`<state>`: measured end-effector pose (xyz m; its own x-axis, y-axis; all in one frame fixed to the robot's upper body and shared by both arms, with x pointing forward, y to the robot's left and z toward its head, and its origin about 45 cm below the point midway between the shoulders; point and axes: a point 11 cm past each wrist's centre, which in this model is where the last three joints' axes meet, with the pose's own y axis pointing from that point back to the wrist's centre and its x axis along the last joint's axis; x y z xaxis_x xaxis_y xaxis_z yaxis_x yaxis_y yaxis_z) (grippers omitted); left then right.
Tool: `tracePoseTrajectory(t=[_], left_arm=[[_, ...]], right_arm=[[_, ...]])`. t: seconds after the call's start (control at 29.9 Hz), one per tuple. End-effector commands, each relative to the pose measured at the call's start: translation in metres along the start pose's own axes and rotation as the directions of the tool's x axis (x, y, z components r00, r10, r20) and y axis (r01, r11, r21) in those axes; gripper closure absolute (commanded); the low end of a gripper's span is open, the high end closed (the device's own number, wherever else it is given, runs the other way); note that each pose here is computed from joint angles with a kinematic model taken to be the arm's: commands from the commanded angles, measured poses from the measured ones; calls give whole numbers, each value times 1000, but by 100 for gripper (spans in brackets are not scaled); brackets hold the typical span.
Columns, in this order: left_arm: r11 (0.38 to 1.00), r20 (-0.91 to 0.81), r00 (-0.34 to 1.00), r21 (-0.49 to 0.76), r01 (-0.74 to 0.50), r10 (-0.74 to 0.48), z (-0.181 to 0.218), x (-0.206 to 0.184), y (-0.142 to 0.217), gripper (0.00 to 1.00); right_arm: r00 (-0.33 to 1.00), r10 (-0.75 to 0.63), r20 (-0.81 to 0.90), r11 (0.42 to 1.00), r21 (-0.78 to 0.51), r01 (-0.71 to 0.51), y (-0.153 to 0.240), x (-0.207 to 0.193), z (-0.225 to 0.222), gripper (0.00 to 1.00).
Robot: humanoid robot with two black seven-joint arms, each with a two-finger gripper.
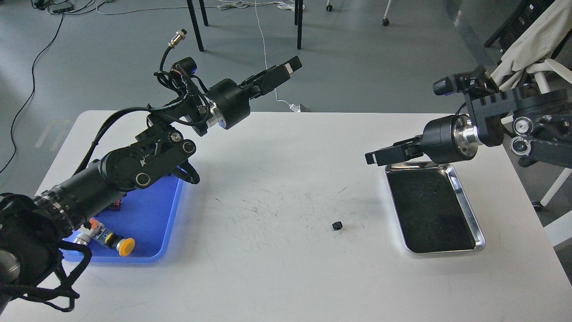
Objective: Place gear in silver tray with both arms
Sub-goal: 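Retract the left arm and move the right gripper toward the gear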
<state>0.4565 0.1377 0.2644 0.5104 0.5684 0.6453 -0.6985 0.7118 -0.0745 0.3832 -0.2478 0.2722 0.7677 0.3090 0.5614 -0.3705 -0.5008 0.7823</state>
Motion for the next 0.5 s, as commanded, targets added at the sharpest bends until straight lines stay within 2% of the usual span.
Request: tracePoseTrajectory(t=[0.0, 0.2, 0.47], left_arm=[[995, -76, 992, 36, -94, 97, -11, 25, 11, 3], [968, -200, 948, 105, -229, 246, -29, 62, 34, 2], [904, -228, 882, 216, -368, 414, -59, 115, 83, 2]], right_arm=[[997, -23, -70, 1000, -20, 22, -5, 2, -1, 2], [977, -79, -196, 997, -23, 76, -9, -5, -2, 2], [896, -160, -414, 986, -16, 169, -20, -7, -18, 2]])
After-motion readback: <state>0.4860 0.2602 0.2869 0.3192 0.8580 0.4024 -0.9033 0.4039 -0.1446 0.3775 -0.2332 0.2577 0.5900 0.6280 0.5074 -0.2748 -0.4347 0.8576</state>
